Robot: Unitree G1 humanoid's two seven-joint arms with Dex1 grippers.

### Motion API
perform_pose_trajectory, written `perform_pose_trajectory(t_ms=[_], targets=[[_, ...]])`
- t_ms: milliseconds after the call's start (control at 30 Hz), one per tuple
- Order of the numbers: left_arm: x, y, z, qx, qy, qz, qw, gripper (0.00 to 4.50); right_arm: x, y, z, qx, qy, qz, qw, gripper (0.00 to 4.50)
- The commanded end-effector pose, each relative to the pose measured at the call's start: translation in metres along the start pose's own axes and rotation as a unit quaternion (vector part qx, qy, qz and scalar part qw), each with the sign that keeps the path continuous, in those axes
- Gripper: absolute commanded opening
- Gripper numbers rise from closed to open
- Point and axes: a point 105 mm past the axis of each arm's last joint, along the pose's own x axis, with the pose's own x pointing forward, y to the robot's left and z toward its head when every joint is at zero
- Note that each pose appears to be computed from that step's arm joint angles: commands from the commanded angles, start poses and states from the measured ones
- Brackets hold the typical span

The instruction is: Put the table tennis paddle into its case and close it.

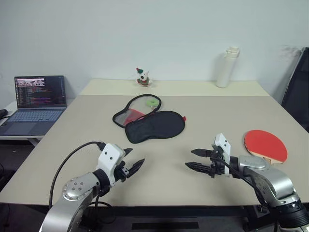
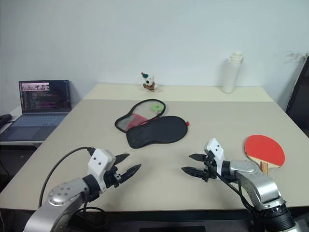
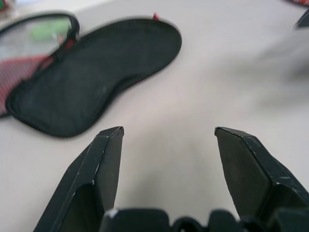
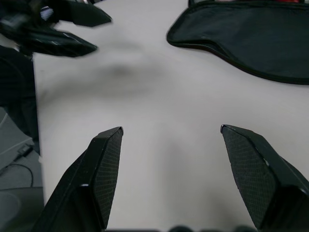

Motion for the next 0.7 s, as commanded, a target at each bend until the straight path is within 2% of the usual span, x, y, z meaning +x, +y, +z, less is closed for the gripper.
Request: perform_pose_trajectory(t_ms=[33,167,433,533,600,700], targets=[[0.0,0.005,0.005,0.005,-0.023,0.004,1.0,3.3,-0.01,0.003,0.012,-0.027,0.003,-0.004,1.0,3.55],[0.01,0.009,0.002,0.011,-0.035,-0.001,0.999,3.3,-0.017,-0.005,0.015,-0.031,0.006,-0.03,0.999,3.55],[0.026,0.031,0.008,0.03,-0.036,-0.047,0.998,3.3,-0.026,0.004,0.026,-0.033,-0.008,-0.046,0.998,3.55],[0.035,0.049,0.011,0.044,-0.028,-0.058,0.997,3.85,-0.023,0.003,0.032,-0.037,-0.021,-0.05,0.998,3.61],[0.042,0.06,0.012,0.049,-0.023,-0.062,0.997,4.47,-0.022,-0.001,0.038,-0.045,-0.033,-0.053,0.997,3.61],[0.05,0.077,0.001,0.065,0.0,-0.056,0.996,4.47,-0.021,-0.002,0.042,-0.053,-0.036,-0.061,0.996,3.61]])
